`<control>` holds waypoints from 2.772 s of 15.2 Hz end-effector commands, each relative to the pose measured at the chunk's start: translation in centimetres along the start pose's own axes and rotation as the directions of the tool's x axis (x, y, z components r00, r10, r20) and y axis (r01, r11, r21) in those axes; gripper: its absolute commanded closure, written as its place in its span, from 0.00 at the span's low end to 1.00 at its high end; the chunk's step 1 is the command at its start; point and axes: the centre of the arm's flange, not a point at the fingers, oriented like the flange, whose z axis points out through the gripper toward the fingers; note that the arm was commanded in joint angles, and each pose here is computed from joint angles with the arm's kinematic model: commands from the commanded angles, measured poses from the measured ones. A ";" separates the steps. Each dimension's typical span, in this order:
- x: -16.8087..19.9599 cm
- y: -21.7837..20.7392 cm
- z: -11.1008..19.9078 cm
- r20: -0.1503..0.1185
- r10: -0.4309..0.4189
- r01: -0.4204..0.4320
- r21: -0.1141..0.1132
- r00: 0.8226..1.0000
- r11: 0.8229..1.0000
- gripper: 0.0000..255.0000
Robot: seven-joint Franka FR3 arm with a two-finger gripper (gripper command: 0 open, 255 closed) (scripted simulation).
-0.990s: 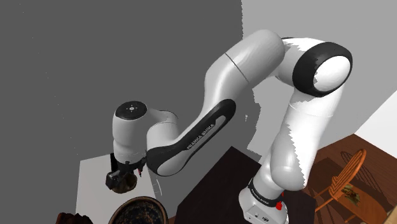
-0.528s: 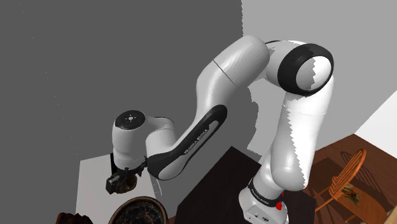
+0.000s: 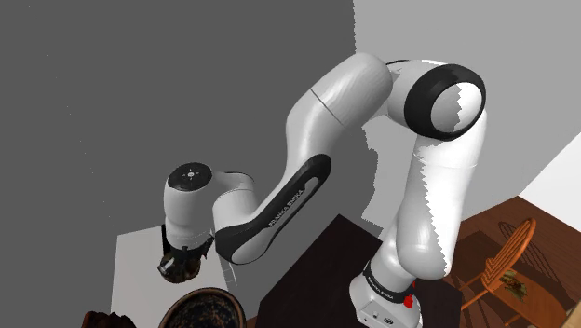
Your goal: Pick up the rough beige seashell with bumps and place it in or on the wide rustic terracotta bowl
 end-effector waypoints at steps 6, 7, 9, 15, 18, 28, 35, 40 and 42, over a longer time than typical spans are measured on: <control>0.0 0.0 0.0 0.000 0.000 0.000 0.000 1.000 1.000 1.00; 0.0 0.0 0.0 0.000 0.000 0.000 0.000 1.000 1.000 1.00; 0.0 0.0 0.0 0.000 0.000 0.000 0.000 1.000 1.000 0.00; 10.1 3.5 0.4 0.098 -0.462 0.423 0.269 0.881 0.865 0.00; 9.8 3.2 1.9 0.098 -0.462 0.423 0.269 0.881 0.865 0.00; 9.3 2.7 4.2 0.098 -0.462 0.423 0.269 0.881 0.865 0.00; 9.3 2.7 4.2 0.098 -0.462 0.423 0.269 0.881 0.865 1.00; 9.3 2.7 4.2 0.098 -0.462 0.423 0.269 0.881 0.865 1.00; 9.4 2.7 3.1 0.098 -0.462 0.423 0.269 0.881 0.865 1.00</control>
